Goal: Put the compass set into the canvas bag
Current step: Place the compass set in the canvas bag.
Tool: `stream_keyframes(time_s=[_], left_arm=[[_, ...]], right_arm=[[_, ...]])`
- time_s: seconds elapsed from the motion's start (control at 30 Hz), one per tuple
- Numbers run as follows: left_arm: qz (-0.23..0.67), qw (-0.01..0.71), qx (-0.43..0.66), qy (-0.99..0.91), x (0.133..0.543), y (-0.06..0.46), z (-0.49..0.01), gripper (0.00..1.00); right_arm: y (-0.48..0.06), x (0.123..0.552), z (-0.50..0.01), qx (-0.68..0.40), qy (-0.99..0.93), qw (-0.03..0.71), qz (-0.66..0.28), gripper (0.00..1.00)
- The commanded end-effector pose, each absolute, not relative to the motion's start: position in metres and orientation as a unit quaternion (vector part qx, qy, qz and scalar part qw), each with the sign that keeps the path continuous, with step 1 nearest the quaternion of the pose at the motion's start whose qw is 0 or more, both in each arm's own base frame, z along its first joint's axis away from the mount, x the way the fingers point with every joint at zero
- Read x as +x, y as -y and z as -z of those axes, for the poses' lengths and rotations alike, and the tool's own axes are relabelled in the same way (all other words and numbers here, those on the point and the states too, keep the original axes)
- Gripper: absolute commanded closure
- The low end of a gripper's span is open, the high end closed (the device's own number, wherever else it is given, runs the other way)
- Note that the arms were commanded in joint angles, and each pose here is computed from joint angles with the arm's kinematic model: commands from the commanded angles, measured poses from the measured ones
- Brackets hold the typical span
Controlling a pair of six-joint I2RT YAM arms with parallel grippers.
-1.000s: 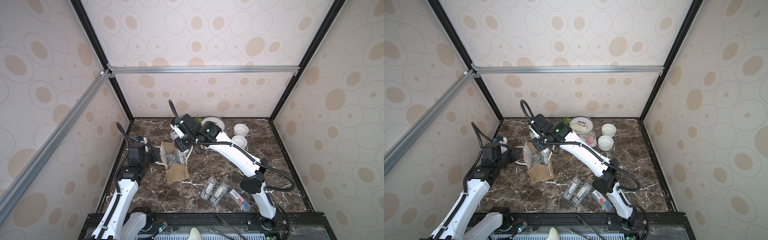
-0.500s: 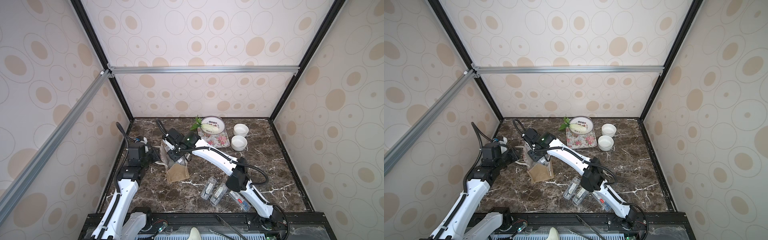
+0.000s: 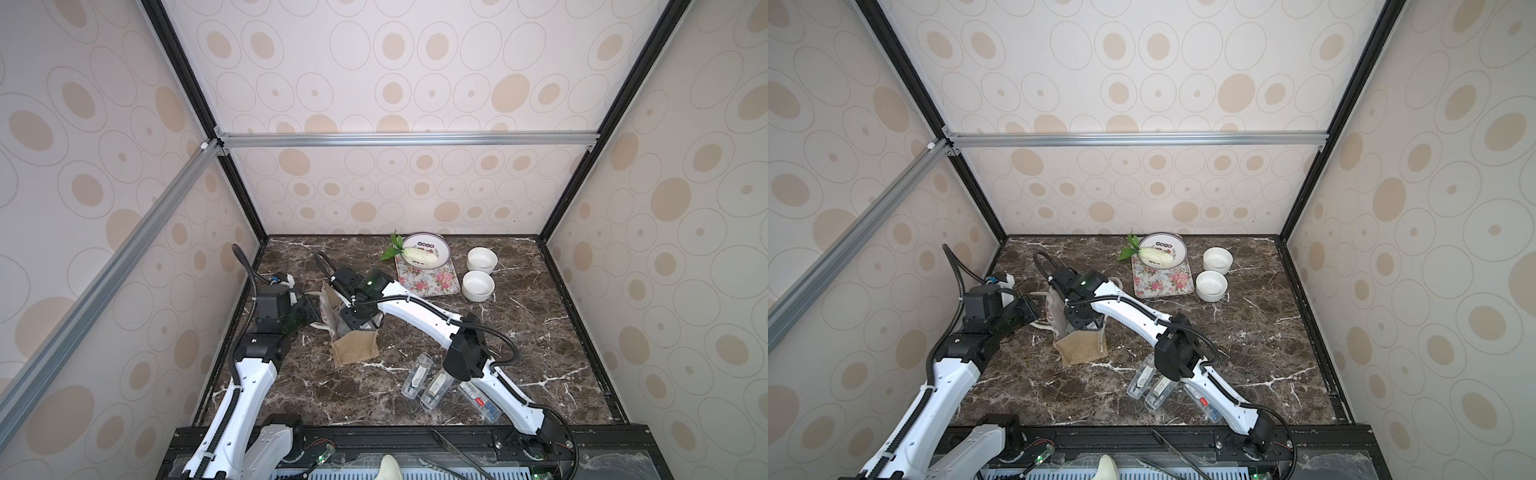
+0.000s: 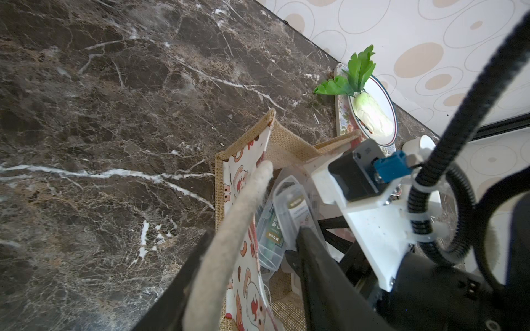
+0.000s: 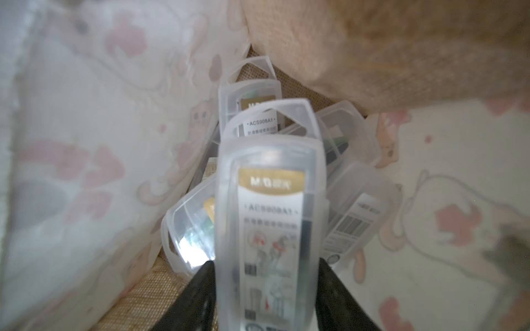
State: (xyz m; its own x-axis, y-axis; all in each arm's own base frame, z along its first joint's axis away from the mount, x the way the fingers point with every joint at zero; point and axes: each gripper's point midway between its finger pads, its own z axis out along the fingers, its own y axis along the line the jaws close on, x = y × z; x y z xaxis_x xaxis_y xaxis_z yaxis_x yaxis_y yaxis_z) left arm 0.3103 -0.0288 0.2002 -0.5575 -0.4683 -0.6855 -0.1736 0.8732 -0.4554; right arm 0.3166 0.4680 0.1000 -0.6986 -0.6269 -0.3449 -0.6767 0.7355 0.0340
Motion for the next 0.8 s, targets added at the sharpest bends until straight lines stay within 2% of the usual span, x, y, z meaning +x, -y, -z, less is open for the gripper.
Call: stream_keyframes(time_s=[0.0, 0.13, 0.43, 0.6, 0.77], left_arm=[[0.176, 0.435, -0.190, -0.862, 0.312, 0.028, -0.203, 0.56], [0.179, 0.434, -0.189, -0.863, 0.312, 0.030, -0.202, 0.55], [0.176, 0.434, -0.185, -0.864, 0.313, 0.030, -0.203, 0.55], [0.177, 0.439, -0.185, -0.861, 0.312, 0.029, -0.206, 0.55], [0.178, 0.440, -0.185, -0.861, 0.311, 0.030, -0.205, 0.55]], right_arm=[[-0.464, 0.318, -0.108, -0.346, -0.921, 0.162, -0.071, 0.39], [-0.471, 0.316, -0.142, -0.348, -0.912, 0.186, -0.109, 0.34], [-0.450, 0.313, -0.242, -0.324, -0.897, 0.260, -0.154, 0.30], [-0.406, 0.319, -0.266, -0.263, -0.917, 0.255, -0.158, 0.30], [-0.333, 0.326, -0.266, -0.188, -0.945, 0.243, -0.110, 0.30]])
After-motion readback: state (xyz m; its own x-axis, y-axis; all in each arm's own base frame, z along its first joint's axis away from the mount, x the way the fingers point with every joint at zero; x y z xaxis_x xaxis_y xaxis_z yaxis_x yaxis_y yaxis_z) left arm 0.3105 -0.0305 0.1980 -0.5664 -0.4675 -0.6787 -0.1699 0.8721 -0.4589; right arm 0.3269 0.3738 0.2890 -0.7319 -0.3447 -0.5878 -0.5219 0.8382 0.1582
